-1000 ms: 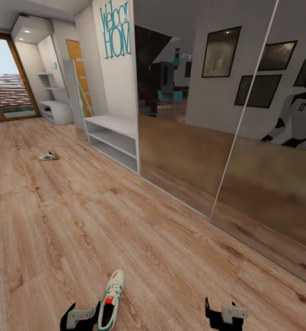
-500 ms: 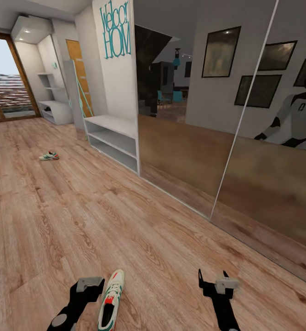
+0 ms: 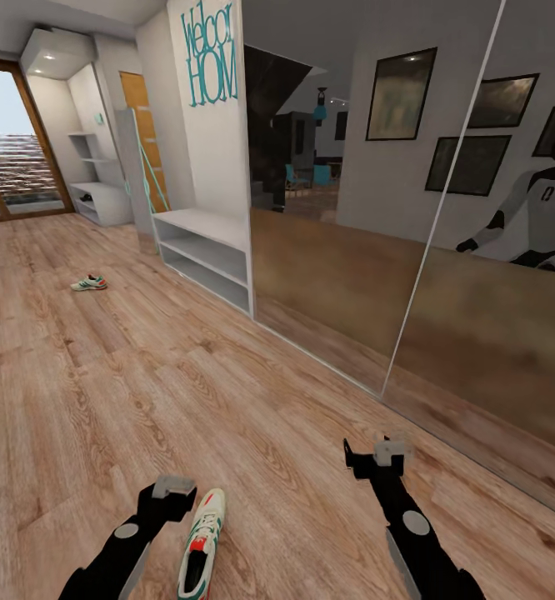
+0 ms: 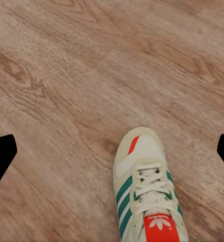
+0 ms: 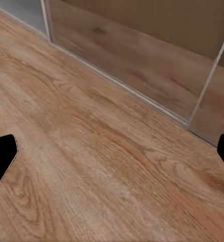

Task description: Pick up the two gym shoes and the two sandals from the corridor floor and place them onto the hallstand (shoe rack) in the corridor, making sure they are on the rack and not on the floor. Arrange them so the two gym shoes are next to each other and the two sandals are next to each other.

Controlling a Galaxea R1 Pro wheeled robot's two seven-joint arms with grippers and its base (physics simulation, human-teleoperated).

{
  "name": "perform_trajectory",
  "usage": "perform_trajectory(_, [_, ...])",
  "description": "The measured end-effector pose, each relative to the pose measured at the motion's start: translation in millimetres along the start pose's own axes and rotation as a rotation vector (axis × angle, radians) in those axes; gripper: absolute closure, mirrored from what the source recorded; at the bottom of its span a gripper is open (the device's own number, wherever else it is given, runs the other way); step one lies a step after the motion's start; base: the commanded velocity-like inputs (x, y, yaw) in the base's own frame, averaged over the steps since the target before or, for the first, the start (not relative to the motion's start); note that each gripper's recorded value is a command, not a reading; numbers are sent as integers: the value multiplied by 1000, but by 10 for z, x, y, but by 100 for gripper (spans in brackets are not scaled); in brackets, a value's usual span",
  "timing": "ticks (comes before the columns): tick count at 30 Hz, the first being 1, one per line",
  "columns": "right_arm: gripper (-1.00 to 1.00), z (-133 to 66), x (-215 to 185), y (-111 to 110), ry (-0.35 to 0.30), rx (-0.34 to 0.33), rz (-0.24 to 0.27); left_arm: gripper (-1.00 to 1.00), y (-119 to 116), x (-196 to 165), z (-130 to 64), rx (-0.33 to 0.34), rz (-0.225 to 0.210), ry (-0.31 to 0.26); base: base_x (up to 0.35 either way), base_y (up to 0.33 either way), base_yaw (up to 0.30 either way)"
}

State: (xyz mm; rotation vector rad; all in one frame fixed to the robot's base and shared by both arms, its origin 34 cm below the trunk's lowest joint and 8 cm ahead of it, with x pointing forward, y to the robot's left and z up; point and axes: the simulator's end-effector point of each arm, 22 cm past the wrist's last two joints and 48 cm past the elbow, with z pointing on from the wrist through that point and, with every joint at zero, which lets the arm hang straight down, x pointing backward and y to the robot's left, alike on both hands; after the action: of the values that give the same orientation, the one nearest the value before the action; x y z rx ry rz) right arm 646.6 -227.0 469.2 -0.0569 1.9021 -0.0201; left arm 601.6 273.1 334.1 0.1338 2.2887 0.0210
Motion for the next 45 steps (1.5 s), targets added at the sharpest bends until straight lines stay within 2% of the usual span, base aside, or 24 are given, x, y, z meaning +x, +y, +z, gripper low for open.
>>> perform_trajectory(8, [-100, 81, -602, 96, 38, -38, -9, -100, -24, -46, 26, -6, 10, 6, 0, 0, 0])
perform_trajectory(18, [-100, 17, -788, 57, 116, -37, -22, -100, -44, 70, 22, -2, 13, 34, 0, 0, 0])
perform_trajectory(34, [-100, 0, -824, -23, 124, -27, -34, -100, -33, 205, -2, 1, 19, 45, 0, 0, 0])
perform_trajectory(38, [-100, 5, -749, -118, 120, -15, -48, -100, -46, 294, 40, 1, 15, 47, 0, 0, 0])
perform_trajectory(45, [-100, 30, -529, -122, 131, -14, -55, -100, -69, 506, 119, 3, 13, 60, 0, 0, 0])
